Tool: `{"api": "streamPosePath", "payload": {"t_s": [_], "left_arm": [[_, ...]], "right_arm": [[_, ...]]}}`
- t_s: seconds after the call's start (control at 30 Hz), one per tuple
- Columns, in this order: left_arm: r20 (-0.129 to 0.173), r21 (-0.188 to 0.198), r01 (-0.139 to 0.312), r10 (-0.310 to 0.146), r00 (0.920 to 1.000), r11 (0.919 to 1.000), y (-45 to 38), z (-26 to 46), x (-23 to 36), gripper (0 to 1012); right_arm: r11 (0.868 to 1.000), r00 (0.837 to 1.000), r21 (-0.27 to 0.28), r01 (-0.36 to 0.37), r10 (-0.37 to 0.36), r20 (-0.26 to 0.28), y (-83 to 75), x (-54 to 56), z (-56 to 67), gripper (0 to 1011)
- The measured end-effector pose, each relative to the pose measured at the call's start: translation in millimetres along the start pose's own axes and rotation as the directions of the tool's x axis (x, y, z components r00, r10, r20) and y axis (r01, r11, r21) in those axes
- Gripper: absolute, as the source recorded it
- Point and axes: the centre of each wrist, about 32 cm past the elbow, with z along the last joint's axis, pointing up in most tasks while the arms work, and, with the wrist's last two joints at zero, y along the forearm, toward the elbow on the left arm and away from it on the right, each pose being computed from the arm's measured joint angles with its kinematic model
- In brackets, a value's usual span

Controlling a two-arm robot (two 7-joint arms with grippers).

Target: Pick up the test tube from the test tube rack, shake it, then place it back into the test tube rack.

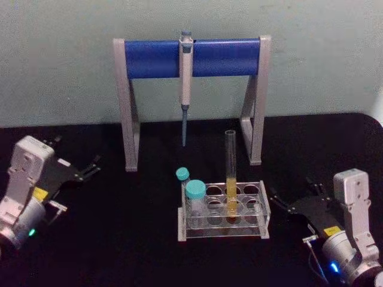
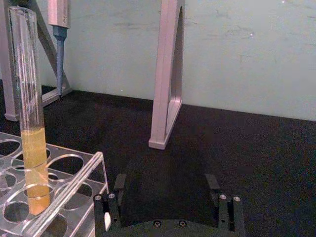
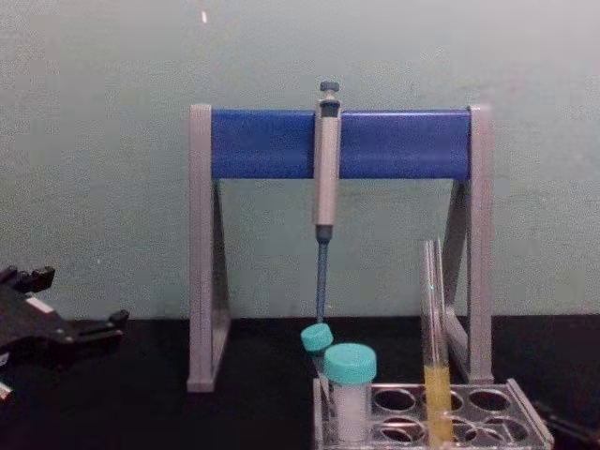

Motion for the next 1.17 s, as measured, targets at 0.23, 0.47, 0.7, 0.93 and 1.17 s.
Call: {"api": "streamPosePath", "payload": {"t_s": [0.23,0.47,0.7,0.93,1.17], "left_arm": [[0.0,0.0,0.0,0.0,1.0,1.0,0.0,0.0,0.0,1010],[0.0,0.0,0.0,0.0,1.0,1.0,0.0,0.0,0.0,1010],[0.0,0.0,0.0,0.0,1.0,1.0,0.0,0.0,0.0,1010],[0.0,0.0,0.0,0.0,1.0,1.0,0.0,0.0,0.0,1009],[0.0,0.0,0.0,0.0,1.0,1.0,0.0,0.0,0.0,1010]], "right_arm": [[1.0,1.0,0.0,0.0,0.0,0.0,0.0,0.0,0.0,1000],[1.0,1.0,0.0,0.0,0.0,0.0,0.0,0.0,0.0,1000],[1.0,1.0,0.0,0.0,0.0,0.0,0.0,0.0,0.0,1000],[1.0,1.0,0.0,0.0,0.0,0.0,0.0,0.0,0.0,1000],[1.0,1.0,0.0,0.0,0.0,0.0,0.0,0.0,0.0,1000]]}}
